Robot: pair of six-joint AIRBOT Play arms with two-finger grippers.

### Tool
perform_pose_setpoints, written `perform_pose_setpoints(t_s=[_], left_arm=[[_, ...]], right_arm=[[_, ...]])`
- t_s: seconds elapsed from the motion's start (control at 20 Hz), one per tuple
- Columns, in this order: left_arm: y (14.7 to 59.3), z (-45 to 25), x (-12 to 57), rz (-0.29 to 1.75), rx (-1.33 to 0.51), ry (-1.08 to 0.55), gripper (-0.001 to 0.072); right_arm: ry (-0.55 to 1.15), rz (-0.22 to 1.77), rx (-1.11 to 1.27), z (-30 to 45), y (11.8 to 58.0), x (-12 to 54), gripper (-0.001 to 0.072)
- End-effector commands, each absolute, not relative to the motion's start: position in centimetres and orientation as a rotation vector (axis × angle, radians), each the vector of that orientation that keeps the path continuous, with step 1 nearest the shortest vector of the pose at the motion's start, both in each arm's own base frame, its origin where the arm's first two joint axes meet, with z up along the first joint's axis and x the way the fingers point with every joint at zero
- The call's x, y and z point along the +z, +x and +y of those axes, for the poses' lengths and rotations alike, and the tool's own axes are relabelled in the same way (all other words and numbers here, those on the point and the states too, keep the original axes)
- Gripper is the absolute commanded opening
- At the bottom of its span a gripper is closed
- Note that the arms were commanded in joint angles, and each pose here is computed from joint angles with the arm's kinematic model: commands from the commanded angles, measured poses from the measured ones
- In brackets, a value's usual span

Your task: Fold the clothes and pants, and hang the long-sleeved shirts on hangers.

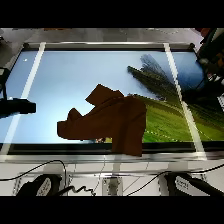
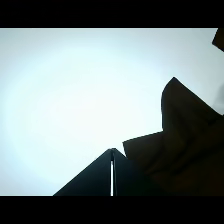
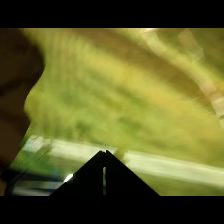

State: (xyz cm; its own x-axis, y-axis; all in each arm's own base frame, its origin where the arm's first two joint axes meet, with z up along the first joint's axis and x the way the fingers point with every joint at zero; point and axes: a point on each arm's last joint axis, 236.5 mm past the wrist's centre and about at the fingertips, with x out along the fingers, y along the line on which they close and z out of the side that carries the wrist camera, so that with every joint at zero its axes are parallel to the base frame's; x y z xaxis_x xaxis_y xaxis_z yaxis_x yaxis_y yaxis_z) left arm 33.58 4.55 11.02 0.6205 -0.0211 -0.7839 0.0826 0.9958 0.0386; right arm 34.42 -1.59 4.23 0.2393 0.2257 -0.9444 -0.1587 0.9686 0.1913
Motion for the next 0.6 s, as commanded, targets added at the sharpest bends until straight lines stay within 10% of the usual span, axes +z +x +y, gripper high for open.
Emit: perform_pose_setpoints(t_s=[0.0,0.15,0.45,0.5,0.55], left_arm=[[33.5,4.7,9.0,0.937,-0.059,0.04,0.002],[33.8,4.5,8.3,0.956,-0.068,0.024,0.002],[34.1,4.4,7.2,0.986,-0.077,0.006,0.0035],[34.1,4.4,7.2,0.986,-0.078,0.006,0.0158],[34.1,4.4,7.2,0.986,-0.077,0.004,0.043]], right_arm=[[0.344,1.424,0.48,4.9,28.7,-3.2,0.002],[0.558,1.36,0.402,7.0,28.8,-6.8,0.0446],[0.838,1.393,0.316,8.8,29.4,-10.5,0.045],[0.863,1.413,0.309,8.9,29.3,-11.2,0.045],[0.885,1.426,0.306,9.1,29.3,-11.8,0.045]])
